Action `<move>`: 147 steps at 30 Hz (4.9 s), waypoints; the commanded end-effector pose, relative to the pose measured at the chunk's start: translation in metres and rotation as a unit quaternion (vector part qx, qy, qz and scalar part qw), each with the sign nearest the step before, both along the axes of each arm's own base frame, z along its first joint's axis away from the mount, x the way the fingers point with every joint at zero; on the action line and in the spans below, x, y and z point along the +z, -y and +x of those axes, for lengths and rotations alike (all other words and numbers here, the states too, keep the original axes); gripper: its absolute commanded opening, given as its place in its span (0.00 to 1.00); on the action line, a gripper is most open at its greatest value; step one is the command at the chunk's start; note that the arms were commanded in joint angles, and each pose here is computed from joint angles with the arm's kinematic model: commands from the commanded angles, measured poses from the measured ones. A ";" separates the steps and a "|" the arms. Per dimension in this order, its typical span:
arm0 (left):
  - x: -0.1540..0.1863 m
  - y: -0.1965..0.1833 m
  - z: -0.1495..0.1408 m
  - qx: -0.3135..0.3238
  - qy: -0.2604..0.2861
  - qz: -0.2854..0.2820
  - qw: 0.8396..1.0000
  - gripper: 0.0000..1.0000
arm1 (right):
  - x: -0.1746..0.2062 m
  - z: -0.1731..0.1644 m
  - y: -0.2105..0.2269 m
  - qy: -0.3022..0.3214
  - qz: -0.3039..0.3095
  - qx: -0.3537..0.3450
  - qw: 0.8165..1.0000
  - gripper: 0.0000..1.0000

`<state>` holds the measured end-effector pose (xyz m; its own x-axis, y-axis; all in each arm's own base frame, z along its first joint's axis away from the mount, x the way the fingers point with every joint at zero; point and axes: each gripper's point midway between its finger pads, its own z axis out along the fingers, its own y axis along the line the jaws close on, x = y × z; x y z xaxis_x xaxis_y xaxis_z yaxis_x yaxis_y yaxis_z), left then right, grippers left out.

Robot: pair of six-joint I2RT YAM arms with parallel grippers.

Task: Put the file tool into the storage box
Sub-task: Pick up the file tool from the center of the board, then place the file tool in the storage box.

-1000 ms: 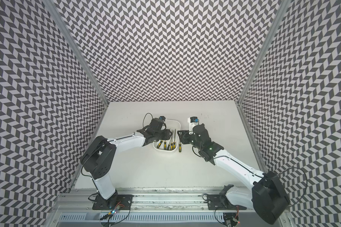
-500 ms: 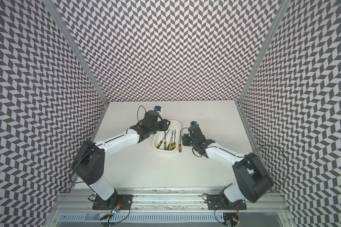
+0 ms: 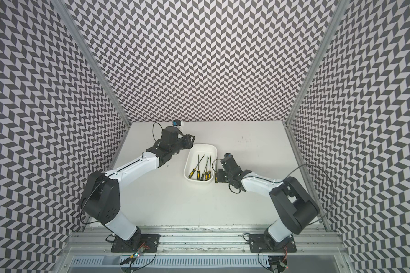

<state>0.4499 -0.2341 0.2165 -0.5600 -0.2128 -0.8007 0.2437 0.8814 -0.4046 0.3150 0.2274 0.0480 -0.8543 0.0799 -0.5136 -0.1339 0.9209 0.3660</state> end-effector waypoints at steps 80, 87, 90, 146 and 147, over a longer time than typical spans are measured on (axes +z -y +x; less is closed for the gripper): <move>0.025 0.084 -0.064 -0.234 0.035 -0.180 0.955 0.49 | 0.174 0.023 -0.079 0.205 0.187 0.113 0.954 0.11; 0.030 0.080 -0.062 -0.221 0.044 -0.171 0.959 0.46 | 0.182 0.022 -0.074 0.216 0.184 0.108 0.953 0.11; 0.030 0.079 -0.060 -0.218 0.049 -0.165 0.960 0.21 | 0.186 0.021 -0.073 0.218 0.185 0.106 0.952 0.11; -0.159 0.001 -0.023 -0.038 -0.158 0.268 0.949 0.30 | 0.189 0.006 -0.007 0.252 0.126 0.002 0.959 0.49; -0.159 0.001 -0.023 -0.037 -0.158 0.269 0.949 0.33 | 0.190 0.006 -0.007 0.255 0.127 0.002 0.959 0.49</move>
